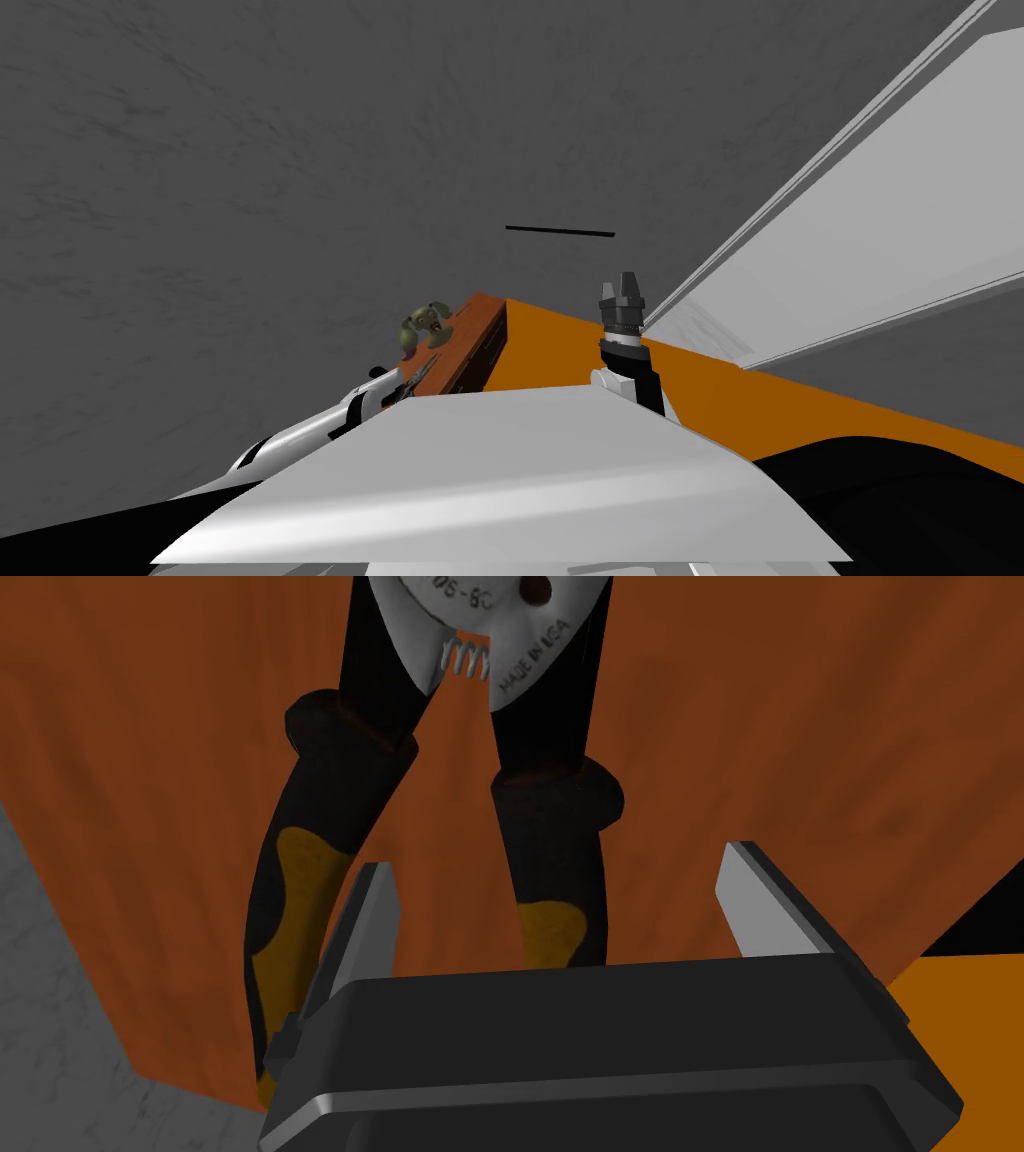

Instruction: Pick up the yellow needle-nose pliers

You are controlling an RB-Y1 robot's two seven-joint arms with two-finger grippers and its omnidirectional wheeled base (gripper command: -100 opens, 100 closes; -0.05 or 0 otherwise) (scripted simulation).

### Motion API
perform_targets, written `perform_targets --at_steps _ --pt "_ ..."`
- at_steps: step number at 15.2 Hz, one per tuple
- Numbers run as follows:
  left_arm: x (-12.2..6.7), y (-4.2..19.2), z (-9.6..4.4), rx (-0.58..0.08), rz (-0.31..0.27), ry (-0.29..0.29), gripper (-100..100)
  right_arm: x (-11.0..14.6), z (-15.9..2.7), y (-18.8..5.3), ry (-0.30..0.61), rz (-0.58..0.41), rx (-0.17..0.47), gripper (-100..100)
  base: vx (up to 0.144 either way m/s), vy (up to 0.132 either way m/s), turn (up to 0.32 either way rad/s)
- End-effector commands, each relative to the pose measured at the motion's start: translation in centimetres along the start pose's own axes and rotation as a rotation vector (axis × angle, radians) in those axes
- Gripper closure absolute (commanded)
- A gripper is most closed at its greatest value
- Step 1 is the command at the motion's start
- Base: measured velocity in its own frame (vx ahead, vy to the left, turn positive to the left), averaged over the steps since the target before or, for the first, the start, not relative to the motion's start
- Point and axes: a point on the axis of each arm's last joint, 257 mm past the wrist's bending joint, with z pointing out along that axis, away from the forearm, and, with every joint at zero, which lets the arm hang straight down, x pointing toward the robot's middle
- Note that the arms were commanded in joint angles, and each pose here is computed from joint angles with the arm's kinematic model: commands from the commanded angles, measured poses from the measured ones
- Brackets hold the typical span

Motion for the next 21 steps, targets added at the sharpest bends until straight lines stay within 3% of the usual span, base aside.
perform_targets --at_steps 1,9,10,14,15,21 --pt "-0.8 0.4 0.5 0.004 -0.030 -0.003 -100 0.0 0.0 0.0 0.000 0.000 0.000 0 -0.037 0.067 -0.216" --pt "-1.6 1.1 0.9 0.004 -0.062 -0.011 -100 0.0 0.0 0.0 0.000 0.000 0.000 0 -0.023 0.039 -0.082" --pt "-1.6 1.1 0.9 0.005 -0.063 -0.010 100 0.0 0.0 0.0 0.000 0.000 0.000 0 0.000 0.000 0.000" --pt "-1.6 1.1 1.0 0.004 -0.063 -0.010 100 0.0 0.0 0.0 0.000 0.000 0.000 0 0.000 0.000 0.000" --pt "-0.8 0.4 0.5 0.004 -0.030 -0.003 100 0.0 0.0 0.0 0.000 0.000 0.000 0 0.026 -0.036 0.212" --pt "1.2 -0.8 -0.7 0.002 0.037 0.012 100 0.0 0.0 0.0 0.000 0.000 0.000 0 0.050 -0.084 0.217"
